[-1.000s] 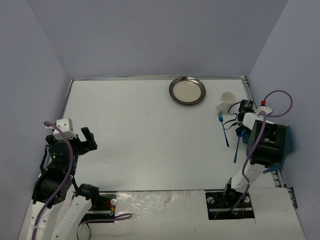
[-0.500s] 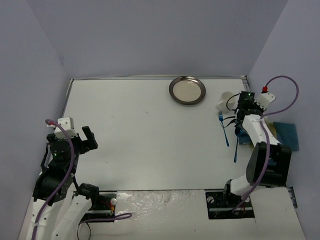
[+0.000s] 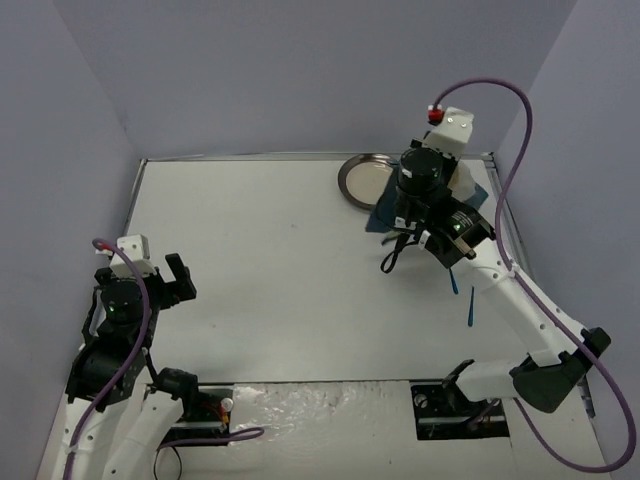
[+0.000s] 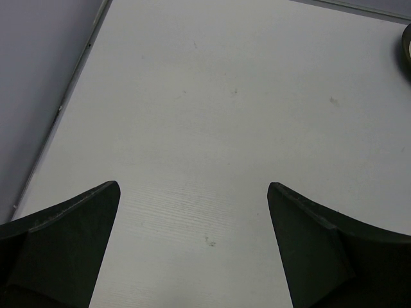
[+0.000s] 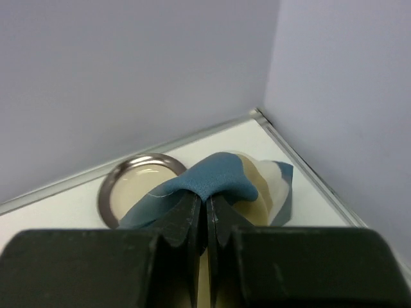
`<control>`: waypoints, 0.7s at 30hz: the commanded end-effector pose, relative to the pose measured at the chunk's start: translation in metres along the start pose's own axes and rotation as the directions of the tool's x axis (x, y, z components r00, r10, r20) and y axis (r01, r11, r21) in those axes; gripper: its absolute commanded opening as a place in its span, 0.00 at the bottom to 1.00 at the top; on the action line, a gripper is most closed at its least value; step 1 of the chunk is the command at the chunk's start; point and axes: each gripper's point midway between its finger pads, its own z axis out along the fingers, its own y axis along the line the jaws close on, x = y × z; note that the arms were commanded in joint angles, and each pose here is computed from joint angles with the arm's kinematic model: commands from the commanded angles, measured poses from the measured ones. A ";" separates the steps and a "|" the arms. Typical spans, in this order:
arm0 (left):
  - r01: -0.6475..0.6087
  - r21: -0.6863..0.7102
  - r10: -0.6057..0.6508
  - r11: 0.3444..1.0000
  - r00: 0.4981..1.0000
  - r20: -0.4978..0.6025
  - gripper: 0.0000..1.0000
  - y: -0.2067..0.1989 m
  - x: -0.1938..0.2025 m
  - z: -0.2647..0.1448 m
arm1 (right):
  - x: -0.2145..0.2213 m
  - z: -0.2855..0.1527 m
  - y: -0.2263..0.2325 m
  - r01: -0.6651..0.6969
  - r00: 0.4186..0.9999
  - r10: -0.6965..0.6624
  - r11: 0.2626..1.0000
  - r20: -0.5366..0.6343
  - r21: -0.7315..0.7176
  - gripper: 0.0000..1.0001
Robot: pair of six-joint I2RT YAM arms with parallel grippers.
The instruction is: Set the dinner table for one person
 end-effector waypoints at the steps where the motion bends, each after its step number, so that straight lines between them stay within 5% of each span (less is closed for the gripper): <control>1: 0.028 0.018 -0.029 0.999 0.998 0.060 0.97 -0.005 -0.020 -0.002 | -0.045 -0.046 0.071 0.087 0.994 -0.069 0.970 0.084 -0.226 0.00; 5: 0.032 0.010 -0.032 0.999 0.997 0.065 0.97 -0.003 -0.021 -0.002 | -0.066 -0.086 0.176 0.123 0.988 -0.043 0.803 0.151 -0.583 0.00; 9: 0.040 -0.020 -0.039 0.999 0.998 0.059 0.97 0.002 -0.019 -0.003 | -0.056 -0.115 0.257 0.178 0.980 -0.039 0.607 0.195 -0.775 0.00; 18: 0.083 -0.083 -0.077 0.993 0.994 0.073 0.97 0.016 -0.027 -0.016 | -0.011 -0.170 0.368 0.341 0.939 -0.022 0.179 0.342 -0.923 0.00; 21: 0.102 -0.119 -0.092 0.988 0.992 0.082 0.97 0.025 -0.034 -0.029 | 0.004 -0.184 0.357 0.358 0.934 -0.045 0.124 0.355 -0.925 0.00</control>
